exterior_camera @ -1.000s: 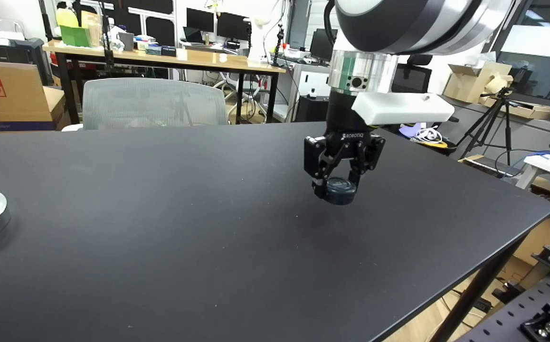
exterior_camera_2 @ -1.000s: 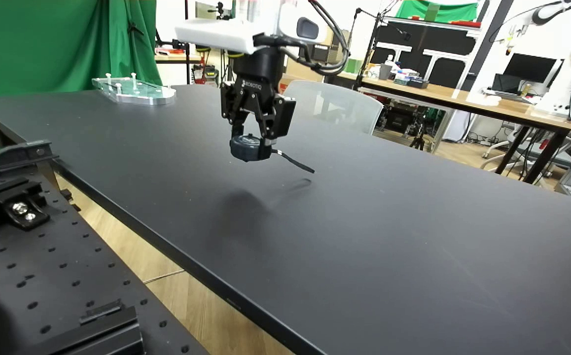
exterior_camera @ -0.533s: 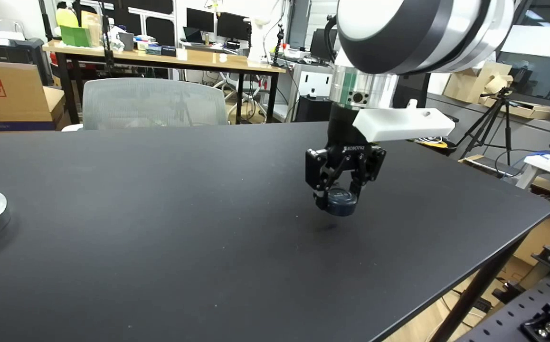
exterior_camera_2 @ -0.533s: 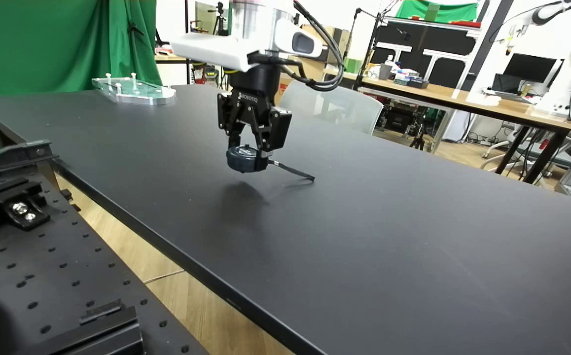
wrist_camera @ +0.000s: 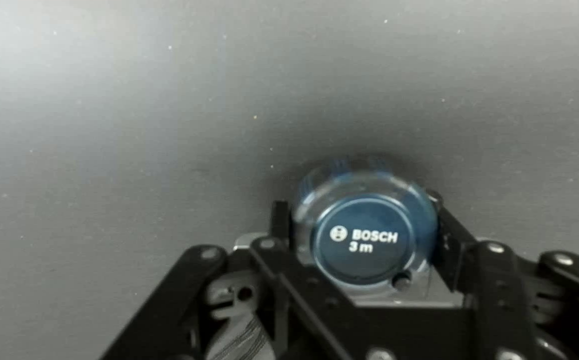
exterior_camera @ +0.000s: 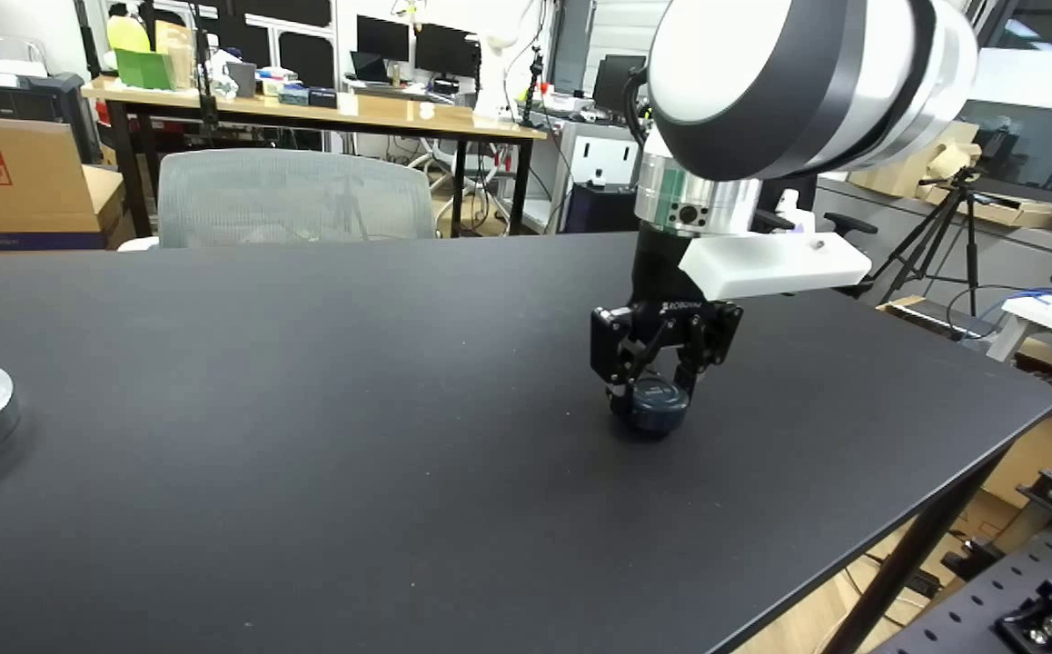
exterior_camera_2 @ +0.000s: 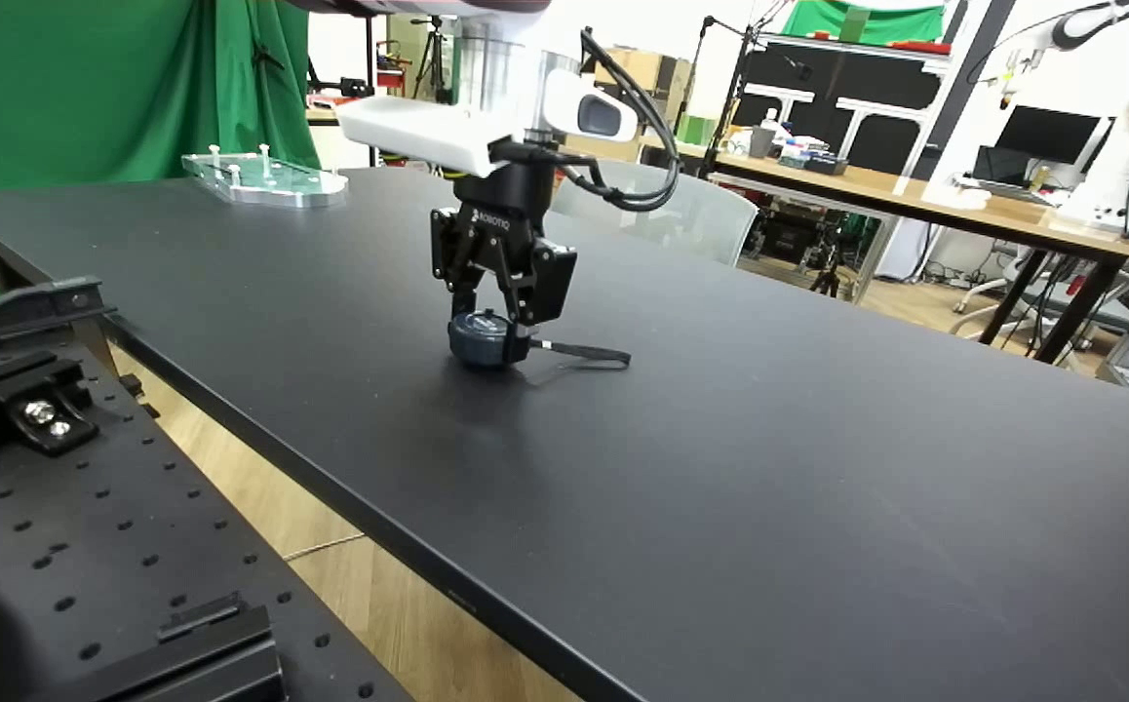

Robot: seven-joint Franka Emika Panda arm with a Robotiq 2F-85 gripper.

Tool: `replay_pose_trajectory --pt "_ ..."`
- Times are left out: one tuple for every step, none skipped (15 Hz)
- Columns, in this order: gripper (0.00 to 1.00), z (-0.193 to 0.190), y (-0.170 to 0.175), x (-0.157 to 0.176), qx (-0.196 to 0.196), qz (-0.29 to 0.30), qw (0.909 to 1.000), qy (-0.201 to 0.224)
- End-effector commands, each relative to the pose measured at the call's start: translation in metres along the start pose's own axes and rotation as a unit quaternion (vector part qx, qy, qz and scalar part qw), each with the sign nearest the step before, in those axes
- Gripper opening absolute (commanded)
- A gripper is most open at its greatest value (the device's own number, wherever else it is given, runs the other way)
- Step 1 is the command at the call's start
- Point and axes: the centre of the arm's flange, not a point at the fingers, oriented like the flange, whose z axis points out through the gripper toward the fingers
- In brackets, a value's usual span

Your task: Move the measuring tape forward

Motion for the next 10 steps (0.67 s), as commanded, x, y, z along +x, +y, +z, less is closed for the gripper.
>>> replay_pose_trajectory --pt "0.98 -0.002 -0.001 0.0 -0.003 0.013 0.9999 0.006" --pt "1.0 -0.004 -0.002 -0.001 0.0 0.013 0.9999 0.008" --pt "1.0 -0.006 -0.001 -0.001 0.0 0.013 0.9999 0.009" --pt "1.0 -0.009 -0.001 -0.002 0.003 0.013 0.9999 0.009" --pt "1.0 -0.012 -0.001 -0.003 0.005 0.014 0.9998 0.009" --pt "1.0 -0.016 -0.001 -0.004 0.008 0.015 0.9998 0.008" --pt "1.0 -0.021 -0.001 -0.005 0.011 0.015 0.9998 0.007" --pt "1.0 -0.026 -0.001 -0.006 0.012 0.019 0.9997 0.004" --pt "1.0 -0.031 -0.001 -0.008 0.015 0.019 0.9997 0.004" --pt "1.0 -0.036 -0.001 -0.009 0.017 0.02 0.9996 0.004"
